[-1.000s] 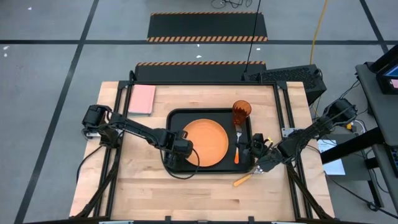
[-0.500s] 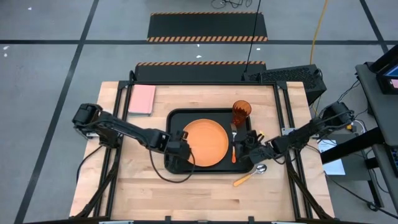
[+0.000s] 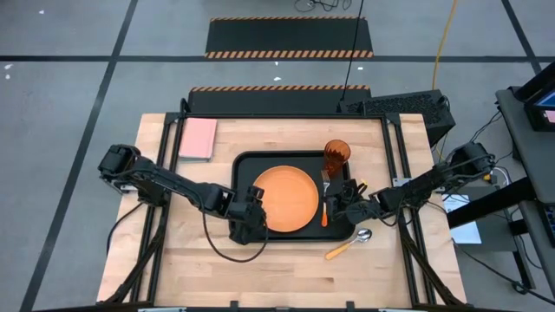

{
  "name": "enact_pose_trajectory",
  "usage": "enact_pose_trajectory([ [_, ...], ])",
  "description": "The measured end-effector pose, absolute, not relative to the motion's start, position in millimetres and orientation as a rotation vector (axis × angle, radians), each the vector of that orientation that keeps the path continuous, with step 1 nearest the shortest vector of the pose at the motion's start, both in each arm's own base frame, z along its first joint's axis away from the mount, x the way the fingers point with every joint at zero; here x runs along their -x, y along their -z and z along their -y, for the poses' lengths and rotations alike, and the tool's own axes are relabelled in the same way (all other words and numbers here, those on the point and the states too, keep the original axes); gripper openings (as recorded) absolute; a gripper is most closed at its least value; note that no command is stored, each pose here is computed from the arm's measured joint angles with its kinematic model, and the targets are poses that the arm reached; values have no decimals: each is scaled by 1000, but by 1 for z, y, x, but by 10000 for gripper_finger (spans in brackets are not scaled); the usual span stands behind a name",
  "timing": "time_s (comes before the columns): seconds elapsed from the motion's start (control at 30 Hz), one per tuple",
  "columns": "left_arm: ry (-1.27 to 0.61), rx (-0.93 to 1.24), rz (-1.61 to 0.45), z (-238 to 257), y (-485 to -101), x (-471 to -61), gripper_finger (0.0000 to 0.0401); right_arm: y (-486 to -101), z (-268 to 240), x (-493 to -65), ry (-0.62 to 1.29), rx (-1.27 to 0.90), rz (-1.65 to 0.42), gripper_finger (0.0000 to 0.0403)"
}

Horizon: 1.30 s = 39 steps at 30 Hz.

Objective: Pick and place plate/cup/fork/spoon on tray
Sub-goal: Put the orange fork on the black tray to the right of the orange plate

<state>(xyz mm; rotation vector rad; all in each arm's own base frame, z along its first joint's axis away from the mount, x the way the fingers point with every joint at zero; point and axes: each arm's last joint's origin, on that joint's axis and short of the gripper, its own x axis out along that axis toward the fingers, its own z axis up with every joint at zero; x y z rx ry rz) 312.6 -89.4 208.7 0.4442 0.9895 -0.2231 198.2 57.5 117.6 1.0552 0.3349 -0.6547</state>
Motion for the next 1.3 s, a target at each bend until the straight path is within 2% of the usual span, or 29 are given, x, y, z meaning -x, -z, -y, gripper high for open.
enact_pose_trajectory([
  [0.87, 220, -424, -983, 92, -210, -311, 211, -114, -57, -195, 667, -1066, -388, 10],
  [1.03, 220, -423, -982, 92, -210, -311, 211, -105, -56, -189, 705, -1075, -480, 29],
  [1.3, 219, -421, -976, 93, -211, -312, 211, -107, -55, -190, 717, -1082, -452, 69],
])
